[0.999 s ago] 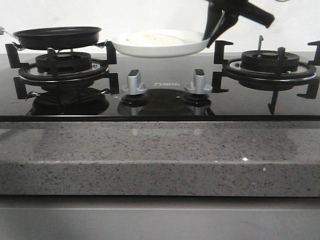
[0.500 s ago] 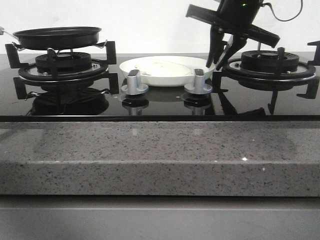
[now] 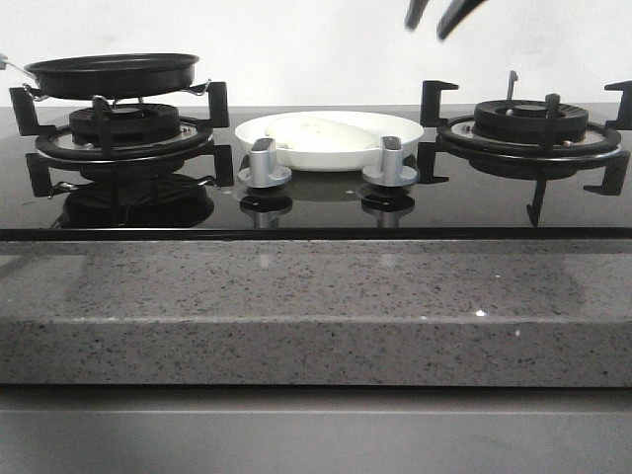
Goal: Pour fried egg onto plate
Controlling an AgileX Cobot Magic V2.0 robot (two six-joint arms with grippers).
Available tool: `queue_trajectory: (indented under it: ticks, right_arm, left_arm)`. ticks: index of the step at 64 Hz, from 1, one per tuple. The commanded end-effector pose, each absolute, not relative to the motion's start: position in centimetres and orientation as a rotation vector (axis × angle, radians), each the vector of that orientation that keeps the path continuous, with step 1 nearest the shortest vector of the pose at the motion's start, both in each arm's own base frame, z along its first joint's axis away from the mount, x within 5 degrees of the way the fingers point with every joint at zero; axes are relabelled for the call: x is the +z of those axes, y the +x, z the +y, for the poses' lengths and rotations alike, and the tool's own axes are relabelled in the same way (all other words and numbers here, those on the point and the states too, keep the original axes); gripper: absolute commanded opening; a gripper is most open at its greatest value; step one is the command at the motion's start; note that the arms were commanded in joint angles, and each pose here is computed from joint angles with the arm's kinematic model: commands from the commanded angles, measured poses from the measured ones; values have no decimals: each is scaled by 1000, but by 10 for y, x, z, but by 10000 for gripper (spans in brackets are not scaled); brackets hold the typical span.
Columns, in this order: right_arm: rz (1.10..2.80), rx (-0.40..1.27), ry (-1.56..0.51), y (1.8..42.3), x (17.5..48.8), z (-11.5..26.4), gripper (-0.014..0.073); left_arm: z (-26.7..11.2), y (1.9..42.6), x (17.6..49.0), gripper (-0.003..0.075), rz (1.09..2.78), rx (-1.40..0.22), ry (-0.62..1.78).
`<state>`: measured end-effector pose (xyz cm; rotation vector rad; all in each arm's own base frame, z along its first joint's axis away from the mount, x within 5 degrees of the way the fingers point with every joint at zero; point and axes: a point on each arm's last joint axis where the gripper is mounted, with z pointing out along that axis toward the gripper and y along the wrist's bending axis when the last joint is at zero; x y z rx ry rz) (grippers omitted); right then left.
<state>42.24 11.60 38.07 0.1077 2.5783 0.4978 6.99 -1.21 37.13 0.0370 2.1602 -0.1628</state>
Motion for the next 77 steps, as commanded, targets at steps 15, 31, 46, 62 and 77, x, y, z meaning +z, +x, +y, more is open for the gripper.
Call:
queue_trajectory:
  ticks: [15, 31, 46, 62, 77]
  right_arm:
    - [2518, 359, -101, 339, 440, 108, 276]
    - [2420, 343, -116, 282, 428, 90, 276]
    - [2386, 320, -141, 217, 395, 70, 276]
    - [2400, 277, -148, 160, 358, 51, 276]
    - [2361, 276, -149, 119, 339, 39, 276]
  left_arm:
    - [-13, 73, 382, 516, 2081, -186, 29]
    - [-13, 73, 382, 516, 2081, -186, 29]
    - [-13, 73, 382, 516, 2081, -186, 29]
    - [-13, 73, 382, 516, 2081, -186, 29]
    - [-13, 73, 382, 516, 2081, -186, 29]
